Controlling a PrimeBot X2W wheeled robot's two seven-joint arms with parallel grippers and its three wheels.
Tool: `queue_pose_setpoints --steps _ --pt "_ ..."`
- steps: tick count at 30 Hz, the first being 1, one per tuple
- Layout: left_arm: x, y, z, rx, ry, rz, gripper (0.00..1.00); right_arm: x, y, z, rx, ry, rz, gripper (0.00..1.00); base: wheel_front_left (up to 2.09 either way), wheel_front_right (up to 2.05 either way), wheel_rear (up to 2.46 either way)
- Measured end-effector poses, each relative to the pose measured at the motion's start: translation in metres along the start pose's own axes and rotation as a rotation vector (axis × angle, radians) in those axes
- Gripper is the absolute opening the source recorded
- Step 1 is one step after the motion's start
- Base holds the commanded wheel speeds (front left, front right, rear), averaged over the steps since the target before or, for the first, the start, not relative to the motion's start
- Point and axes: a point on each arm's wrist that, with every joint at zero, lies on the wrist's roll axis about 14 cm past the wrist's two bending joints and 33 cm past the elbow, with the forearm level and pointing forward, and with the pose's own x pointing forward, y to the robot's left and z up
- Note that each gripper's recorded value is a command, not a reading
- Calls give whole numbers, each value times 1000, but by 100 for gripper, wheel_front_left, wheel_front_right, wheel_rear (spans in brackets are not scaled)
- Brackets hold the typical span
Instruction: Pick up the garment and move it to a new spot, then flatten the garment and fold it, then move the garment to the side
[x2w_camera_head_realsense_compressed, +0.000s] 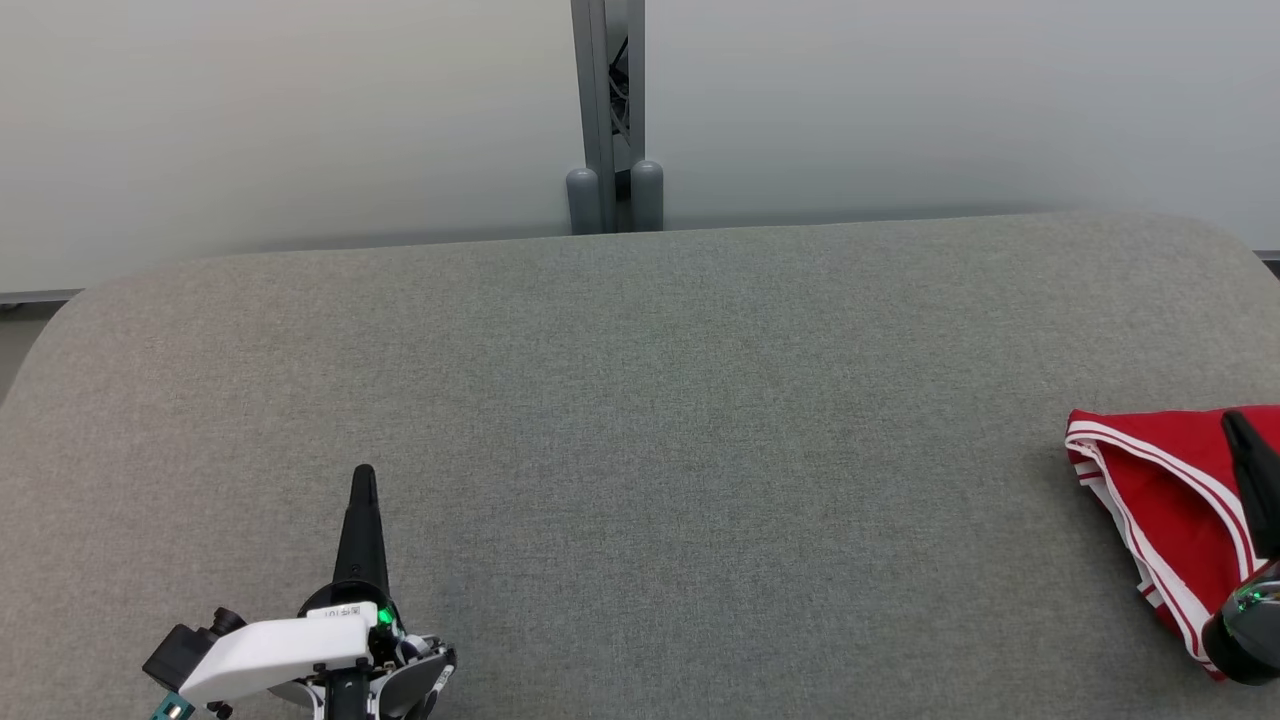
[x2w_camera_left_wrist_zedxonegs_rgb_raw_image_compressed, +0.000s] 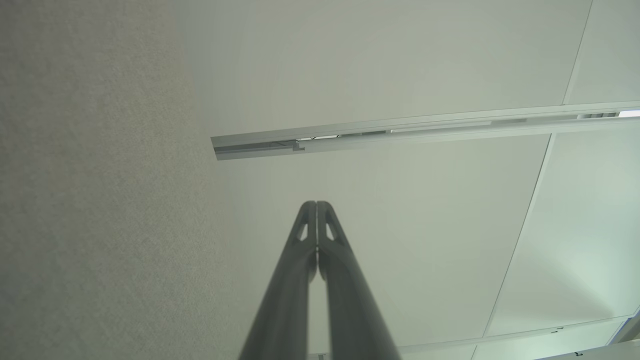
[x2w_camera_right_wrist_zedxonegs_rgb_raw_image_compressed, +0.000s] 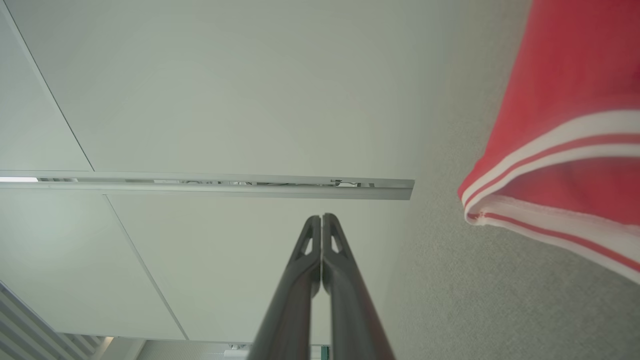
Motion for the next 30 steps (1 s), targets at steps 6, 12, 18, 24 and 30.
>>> queue_pose_setpoints --steps 6,12,18,24,30 --pt "0 0 0 0 0 0 0 0 0 0 0 0 0 0 0 0 0" --pt "0 0 0 0 0 0 0 0 0 0 0 0 0 0 0 0 0" --pt "0 0 0 0 0 0 0 0 0 0 0 0 0 0 0 0 0" --pt "0 0 0 0 0 0 0 0 0 0 0 0 0 0 0 0 0" --pt "0 0 0 0 0 0 0 0 0 0 0 0 0 0 0 0 0"
